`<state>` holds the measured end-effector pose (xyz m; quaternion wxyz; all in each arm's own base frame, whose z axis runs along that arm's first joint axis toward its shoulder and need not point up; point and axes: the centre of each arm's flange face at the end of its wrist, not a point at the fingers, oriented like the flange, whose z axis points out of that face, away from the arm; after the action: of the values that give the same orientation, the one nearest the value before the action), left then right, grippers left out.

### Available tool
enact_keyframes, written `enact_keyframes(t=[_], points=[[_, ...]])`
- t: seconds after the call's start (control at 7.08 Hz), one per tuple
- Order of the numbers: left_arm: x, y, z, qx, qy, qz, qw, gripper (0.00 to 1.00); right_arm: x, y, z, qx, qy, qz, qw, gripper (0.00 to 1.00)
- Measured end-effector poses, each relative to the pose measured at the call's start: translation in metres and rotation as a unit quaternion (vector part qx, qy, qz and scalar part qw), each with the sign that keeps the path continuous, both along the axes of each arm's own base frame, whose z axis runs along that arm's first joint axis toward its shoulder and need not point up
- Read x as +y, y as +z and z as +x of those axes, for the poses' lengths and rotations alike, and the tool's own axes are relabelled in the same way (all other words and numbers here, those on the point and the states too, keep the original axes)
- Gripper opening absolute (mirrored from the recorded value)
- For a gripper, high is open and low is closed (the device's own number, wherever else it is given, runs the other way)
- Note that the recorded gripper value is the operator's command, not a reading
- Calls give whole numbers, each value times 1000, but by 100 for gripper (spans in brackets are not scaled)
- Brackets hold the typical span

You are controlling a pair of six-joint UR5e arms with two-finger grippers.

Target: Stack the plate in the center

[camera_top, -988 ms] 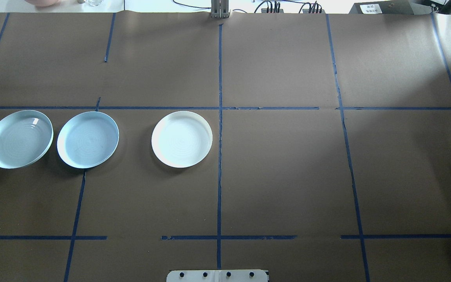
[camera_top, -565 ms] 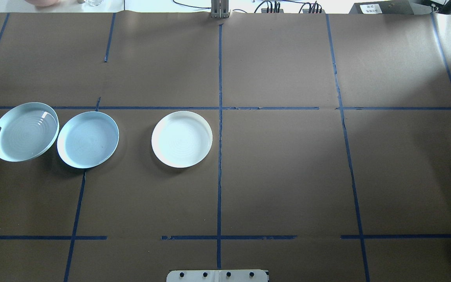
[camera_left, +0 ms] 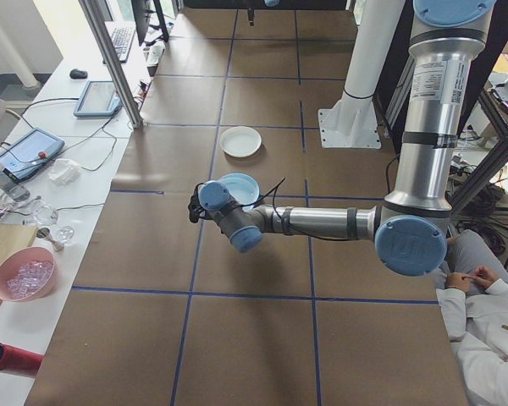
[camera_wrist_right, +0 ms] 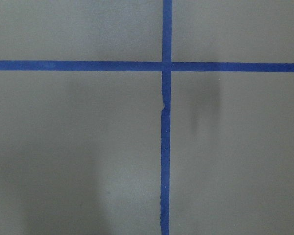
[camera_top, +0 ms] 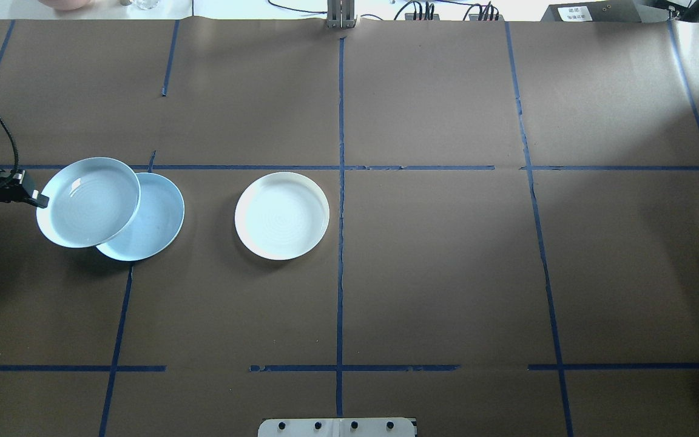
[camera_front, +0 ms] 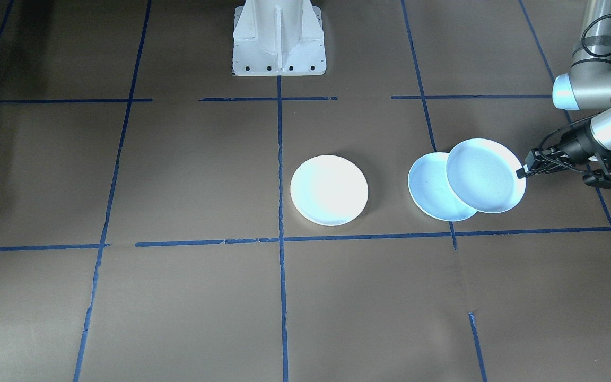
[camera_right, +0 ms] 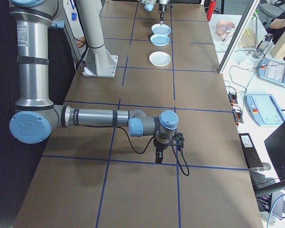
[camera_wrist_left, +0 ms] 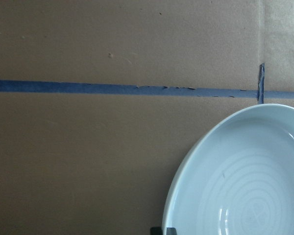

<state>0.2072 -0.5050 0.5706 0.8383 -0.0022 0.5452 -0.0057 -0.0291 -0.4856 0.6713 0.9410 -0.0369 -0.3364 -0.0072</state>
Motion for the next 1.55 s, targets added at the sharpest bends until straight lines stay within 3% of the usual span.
enact_keyframes(t=[0.71, 1.55], points=[[1, -42, 47, -13, -29, 4, 999, 0, 0, 0, 0, 0, 0, 0, 1000, 100], [27, -32, 64, -21, -7, -2, 1000, 0, 0, 0, 0, 0, 0, 0, 1000, 100]])
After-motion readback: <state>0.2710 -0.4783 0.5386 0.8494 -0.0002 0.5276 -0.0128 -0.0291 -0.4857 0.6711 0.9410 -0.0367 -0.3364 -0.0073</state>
